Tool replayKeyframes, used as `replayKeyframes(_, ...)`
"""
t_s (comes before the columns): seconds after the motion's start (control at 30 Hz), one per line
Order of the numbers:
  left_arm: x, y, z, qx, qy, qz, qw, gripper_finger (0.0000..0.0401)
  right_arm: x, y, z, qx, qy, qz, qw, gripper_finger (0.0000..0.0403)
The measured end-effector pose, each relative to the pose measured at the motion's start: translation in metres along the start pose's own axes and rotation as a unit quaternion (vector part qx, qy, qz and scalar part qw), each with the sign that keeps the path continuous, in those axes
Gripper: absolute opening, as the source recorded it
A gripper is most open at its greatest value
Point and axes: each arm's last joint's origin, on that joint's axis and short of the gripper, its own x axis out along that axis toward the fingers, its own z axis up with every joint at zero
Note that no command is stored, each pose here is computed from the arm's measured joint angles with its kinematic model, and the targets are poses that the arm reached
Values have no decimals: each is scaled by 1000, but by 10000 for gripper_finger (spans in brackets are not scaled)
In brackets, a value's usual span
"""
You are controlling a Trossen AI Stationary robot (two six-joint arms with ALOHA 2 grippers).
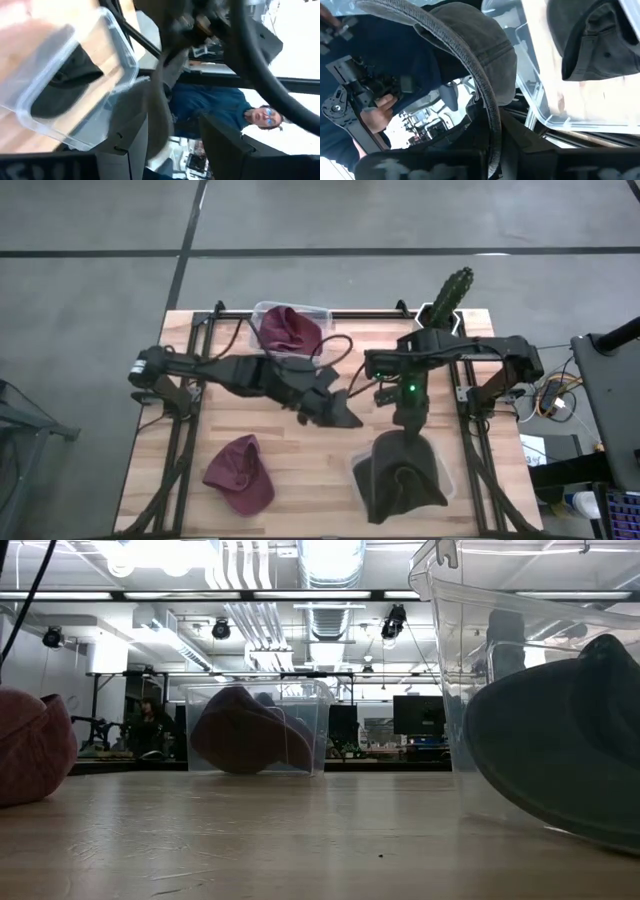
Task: Pick and place caps into container
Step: Put the black cap into the bottom transparent container
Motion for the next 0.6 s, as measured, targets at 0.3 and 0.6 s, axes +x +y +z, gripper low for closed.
replayKeyframes(0.3, 23, 19, -8, -17, 6, 19, 1000, 171, 9, -15, 21, 47, 9, 5, 999, 13)
replayKeyframes(0.6, 44, 28, -8, -22, 26, 17, 999, 171, 6, -7, 26, 41, 12, 33, 999, 13)
